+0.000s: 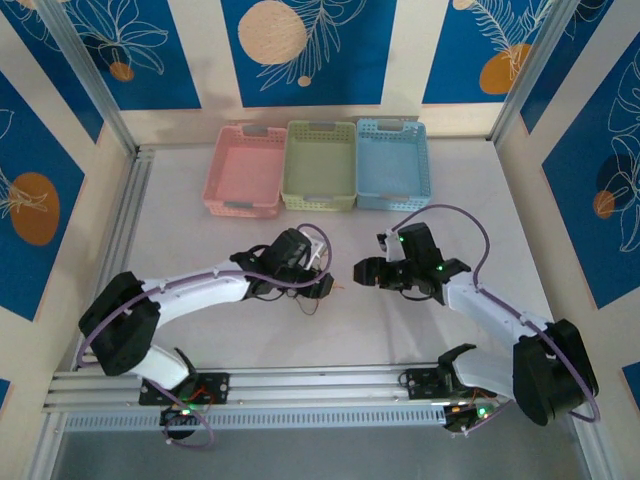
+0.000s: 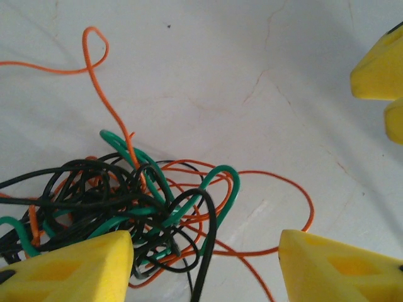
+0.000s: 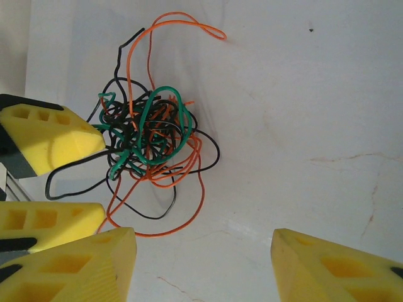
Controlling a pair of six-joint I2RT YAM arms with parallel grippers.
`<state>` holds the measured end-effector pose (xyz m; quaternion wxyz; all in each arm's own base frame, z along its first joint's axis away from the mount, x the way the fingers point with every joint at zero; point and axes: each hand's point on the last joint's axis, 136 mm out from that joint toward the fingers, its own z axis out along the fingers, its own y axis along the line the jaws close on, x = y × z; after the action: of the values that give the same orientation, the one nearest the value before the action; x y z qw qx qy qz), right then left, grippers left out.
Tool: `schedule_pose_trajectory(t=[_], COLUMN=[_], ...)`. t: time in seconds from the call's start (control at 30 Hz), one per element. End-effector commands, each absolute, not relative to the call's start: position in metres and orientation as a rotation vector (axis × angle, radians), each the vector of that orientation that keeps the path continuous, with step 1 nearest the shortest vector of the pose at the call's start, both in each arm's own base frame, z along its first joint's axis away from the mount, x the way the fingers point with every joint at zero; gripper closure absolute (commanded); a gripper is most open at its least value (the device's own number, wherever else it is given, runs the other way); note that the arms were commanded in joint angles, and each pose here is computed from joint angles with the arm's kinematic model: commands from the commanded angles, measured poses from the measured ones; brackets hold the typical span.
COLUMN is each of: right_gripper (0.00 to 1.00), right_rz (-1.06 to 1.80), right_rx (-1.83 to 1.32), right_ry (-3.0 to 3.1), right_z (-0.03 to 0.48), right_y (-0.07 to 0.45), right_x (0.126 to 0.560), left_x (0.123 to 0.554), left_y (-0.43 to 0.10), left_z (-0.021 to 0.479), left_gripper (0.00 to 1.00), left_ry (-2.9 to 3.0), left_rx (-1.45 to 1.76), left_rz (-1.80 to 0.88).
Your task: Untangle the cables
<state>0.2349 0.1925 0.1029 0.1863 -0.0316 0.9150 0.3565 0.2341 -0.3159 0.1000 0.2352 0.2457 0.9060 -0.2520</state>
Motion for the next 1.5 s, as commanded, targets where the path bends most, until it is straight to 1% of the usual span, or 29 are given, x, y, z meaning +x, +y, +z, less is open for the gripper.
schedule_pose_trajectory(t=[0.0,0.1,0.23,0.43,0.47,0.53,0.63,0.77,0.87,1.0,1.13,1.33,1.47], right_gripper=[0.41,0.41,0.41,0.41,0.41,0.41,0.41,0.41,0.41,0.40,0.36,0.30,0.29], right_rz=[1.050,1.068,1.079,1.082,1.083,1.085,1.087,1.098,1.109,1.117,1.029,0.918,0.803], right_rx=[-0.064,-0.043,-0.041,-0.043,-0.041,-0.042,-0.044,-0.060,-0.106,-0.344,-0.666,-0.970,-1.041], right_ry=[2.563,2.560,2.558,2.560,2.559,2.560,2.557,2.543,2.507,2.358,2.155,1.948,1.932], right_z=[0.106,0.105,0.105,0.105,0.105,0.105,0.105,0.108,0.117,0.153,0.181,0.191,0.182], right_y=[0.191,0.188,0.188,0.188,0.188,0.188,0.188,0.190,0.193,0.217,0.244,0.262,0.264], right_x=[0.232,0.233,0.233,0.233,0.233,0.233,0.233,0.232,0.229,0.210,0.185,0.174,0.188], left_x=[0.234,0.234,0.232,0.232,0.231,0.231,0.231,0.228,0.226,0.222,0.216,0.209,0.209], left_y=[-0.329,-0.326,-0.319,-0.306,-0.304,-0.300,-0.291,-0.286,-0.286,-0.286,-0.281,-0.275,-0.273], left_z=[0.115,0.111,0.104,0.114,0.115,0.118,0.120,0.131,0.150,0.175,0.186,0.188,0.188], left_gripper=[0.38,0.41,0.49,0.54,0.58,0.82,0.99,1.00,1.00,1.00,1.00,1.00,1.00], left_ry=[2.440,2.450,2.477,2.457,2.454,2.454,2.450,2.428,2.390,2.364,2.352,2.351,2.351], left_rx=[0.714,0.723,0.725,0.697,0.698,0.705,0.692,0.685,0.692,0.732,0.738,0.727,0.720], left_rz=[-0.737,-0.715,-0.667,-0.627,-0.617,-0.593,-0.555,-0.559,-0.587,-0.609,-0.625,-0.646,-0.637])
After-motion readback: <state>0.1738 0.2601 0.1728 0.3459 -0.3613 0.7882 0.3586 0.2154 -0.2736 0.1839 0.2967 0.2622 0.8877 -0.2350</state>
